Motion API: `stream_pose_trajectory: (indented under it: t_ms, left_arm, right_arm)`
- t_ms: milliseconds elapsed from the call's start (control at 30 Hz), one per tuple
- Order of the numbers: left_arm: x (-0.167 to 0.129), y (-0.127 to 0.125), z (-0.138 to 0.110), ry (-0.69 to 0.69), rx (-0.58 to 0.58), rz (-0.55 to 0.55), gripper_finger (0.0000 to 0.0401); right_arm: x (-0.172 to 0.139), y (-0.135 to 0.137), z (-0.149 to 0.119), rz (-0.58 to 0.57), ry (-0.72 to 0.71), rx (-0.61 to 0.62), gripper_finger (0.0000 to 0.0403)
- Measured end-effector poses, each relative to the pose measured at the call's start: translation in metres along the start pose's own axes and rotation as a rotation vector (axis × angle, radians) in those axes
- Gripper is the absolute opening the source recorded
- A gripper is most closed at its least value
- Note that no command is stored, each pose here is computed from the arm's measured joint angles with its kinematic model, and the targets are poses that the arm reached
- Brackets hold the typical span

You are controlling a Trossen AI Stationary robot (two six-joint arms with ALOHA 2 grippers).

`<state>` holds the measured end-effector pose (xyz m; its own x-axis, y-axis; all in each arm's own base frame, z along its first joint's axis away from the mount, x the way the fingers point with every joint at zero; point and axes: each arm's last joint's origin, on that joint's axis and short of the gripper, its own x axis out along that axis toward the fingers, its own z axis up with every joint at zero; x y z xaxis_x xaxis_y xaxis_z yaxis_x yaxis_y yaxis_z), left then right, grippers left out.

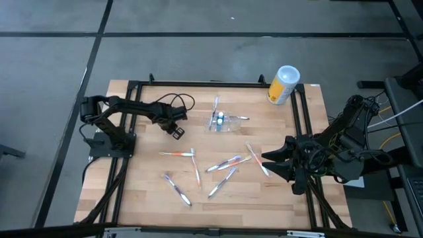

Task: Pick & Place toothbrushing station
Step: Put the orange toothbrush into the right section of the transparent organizer

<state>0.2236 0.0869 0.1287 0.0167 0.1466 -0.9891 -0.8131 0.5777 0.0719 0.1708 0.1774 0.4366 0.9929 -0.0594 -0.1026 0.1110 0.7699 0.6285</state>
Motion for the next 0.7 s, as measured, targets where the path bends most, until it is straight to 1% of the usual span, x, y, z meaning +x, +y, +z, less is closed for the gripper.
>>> stream_pose_trajectory:
  t_ms: [133, 233, 367, 500, 567, 700]
  left_arm:
    - [0.0, 0.0, 0.0, 0.005, -0.008, -0.007, 0.0017]
    - [-0.001, -0.001, -0.001, -0.001, -0.014, -0.015, 0.0016]
    - [-0.011, -0.003, -0.003, -0.057, -0.038, -0.056, 0.0018]
    - [-0.038, -0.009, 0.0, -0.177, -0.09, -0.22, 0.0016]
    - [-0.053, -0.013, -0.001, -0.26, -0.125, -0.298, 0.0016]
    - [-0.092, -0.023, -0.013, -0.423, -0.185, -0.486, 0.0016]
  right_arm:
    - [0.0, 0.0, 0.0, 0.001, 0.001, 0.001, 0.0185]
    - [0.0, 0.0, 0.0, 0.003, 0.002, 0.001, 0.0185]
    - [0.001, 0.001, 0.0, 0.007, -0.001, 0.007, 0.0185]
    - [0.006, 0.008, -0.005, 0.039, -0.007, -0.008, 0.0185]
    - [0.011, 0.011, -0.01, 0.052, -0.002, -0.025, 0.0185]
    - [0.024, 0.01, -0.02, 0.019, 0.011, -0.041, 0.0185]
